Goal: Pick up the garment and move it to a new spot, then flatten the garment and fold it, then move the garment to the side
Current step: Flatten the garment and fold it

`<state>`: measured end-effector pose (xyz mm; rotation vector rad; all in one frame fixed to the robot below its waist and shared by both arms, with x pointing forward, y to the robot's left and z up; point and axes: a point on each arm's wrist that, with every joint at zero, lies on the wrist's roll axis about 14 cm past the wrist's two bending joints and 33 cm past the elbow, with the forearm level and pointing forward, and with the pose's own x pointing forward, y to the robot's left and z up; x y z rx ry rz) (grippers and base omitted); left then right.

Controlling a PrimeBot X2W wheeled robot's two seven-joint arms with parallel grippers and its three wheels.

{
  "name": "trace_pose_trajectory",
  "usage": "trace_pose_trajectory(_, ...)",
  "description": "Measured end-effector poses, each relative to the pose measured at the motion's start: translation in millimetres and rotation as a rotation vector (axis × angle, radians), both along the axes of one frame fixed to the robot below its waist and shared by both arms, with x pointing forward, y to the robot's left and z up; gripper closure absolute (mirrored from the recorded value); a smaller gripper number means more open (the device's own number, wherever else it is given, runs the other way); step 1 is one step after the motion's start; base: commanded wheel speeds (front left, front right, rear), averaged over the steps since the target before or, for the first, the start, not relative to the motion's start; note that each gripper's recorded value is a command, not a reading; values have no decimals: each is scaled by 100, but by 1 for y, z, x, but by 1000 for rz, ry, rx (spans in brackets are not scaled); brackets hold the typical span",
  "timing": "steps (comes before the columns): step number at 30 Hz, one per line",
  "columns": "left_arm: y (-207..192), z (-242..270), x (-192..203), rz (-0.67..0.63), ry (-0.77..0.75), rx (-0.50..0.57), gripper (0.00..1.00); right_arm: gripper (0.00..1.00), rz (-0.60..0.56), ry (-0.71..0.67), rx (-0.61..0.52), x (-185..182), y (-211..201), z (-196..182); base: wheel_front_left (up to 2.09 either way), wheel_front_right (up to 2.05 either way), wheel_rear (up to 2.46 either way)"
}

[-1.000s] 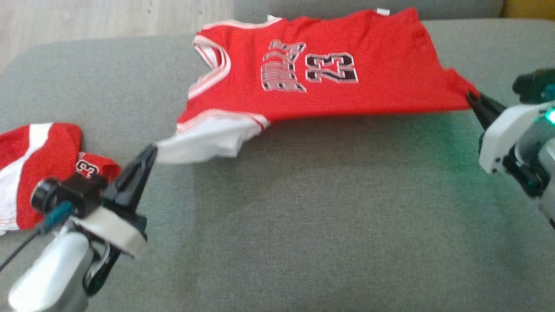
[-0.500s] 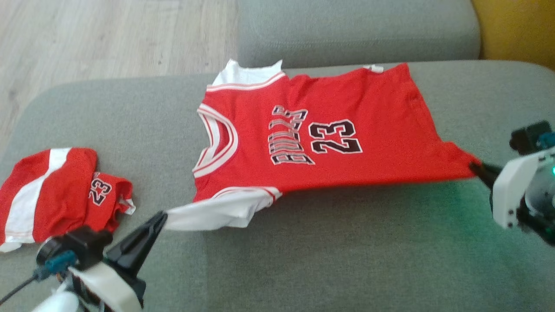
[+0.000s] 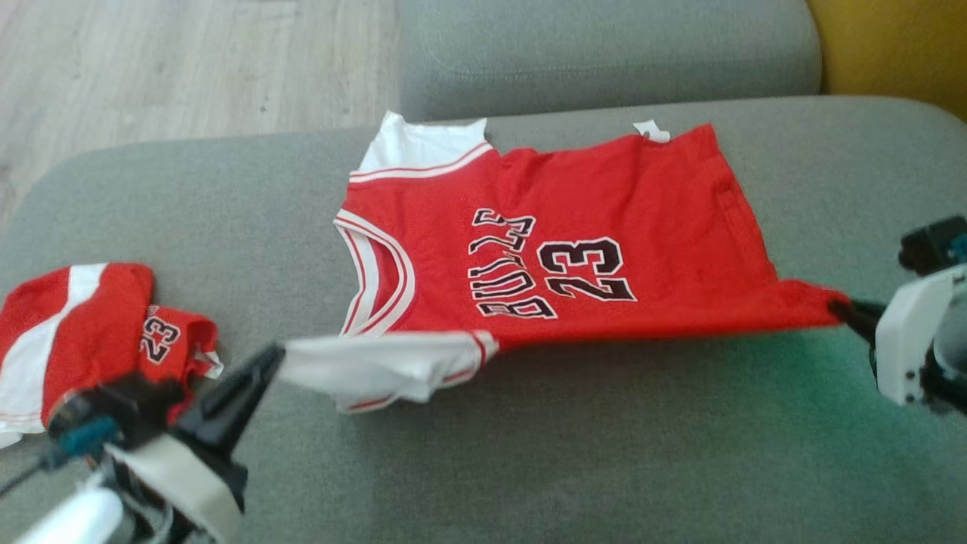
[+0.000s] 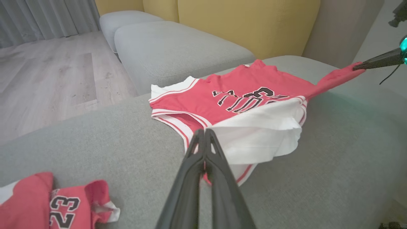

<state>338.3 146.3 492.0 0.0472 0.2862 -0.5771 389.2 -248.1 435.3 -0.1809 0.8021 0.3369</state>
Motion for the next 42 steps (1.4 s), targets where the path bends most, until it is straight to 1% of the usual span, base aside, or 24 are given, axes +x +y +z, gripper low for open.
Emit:
trace_pose_trajectory(3, 2, 7, 19, 8, -26, 13, 100, 100, 3, -14, -1, 14, 2, 6, 0, 0, 0)
trace_pose_trajectory(7, 4, 4, 38, 10, -21, 31, 100, 100, 9, -25, 0, 32, 8, 10, 0, 0, 0)
trace_pose_trajectory(16, -8, -4, 80, -32, -11, 78, 100, 100, 30, 30, -46, 52, 15, -14, 0, 0, 0)
trace_pose_trajectory(23, -11, -23, 94, -40, 37, 117, 100, 100, 36, 45, -60, 62, 21, -24, 0, 0, 0)
trace_pose_trajectory(31, -18, -31, 110, -48, 43, 130, 100, 100, 36, 66, -70, 67, 22, -36, 0, 0, 0)
trace_pose_trajectory(36, -25, -39, 122, -81, 51, 162, 100, 100, 32, 74, -74, 72, 22, -42, 0, 0, 0)
trace_pose_trajectory(37, -27, -40, 125, -84, 52, 167, 78, 61, 29, 75, -74, 74, 22, -42, 0, 0, 0)
trace_pose_trajectory(38, -27, -42, 129, -82, 49, 169, 0, 0, 28, 73, -74, 75, 22, -42, 0, 0, 0)
trace_pose_trajectory(42, -28, -36, 149, -46, -2, 153, 0, 0, 15, 16, -51, 86, 24, -37, 0, 0, 0)
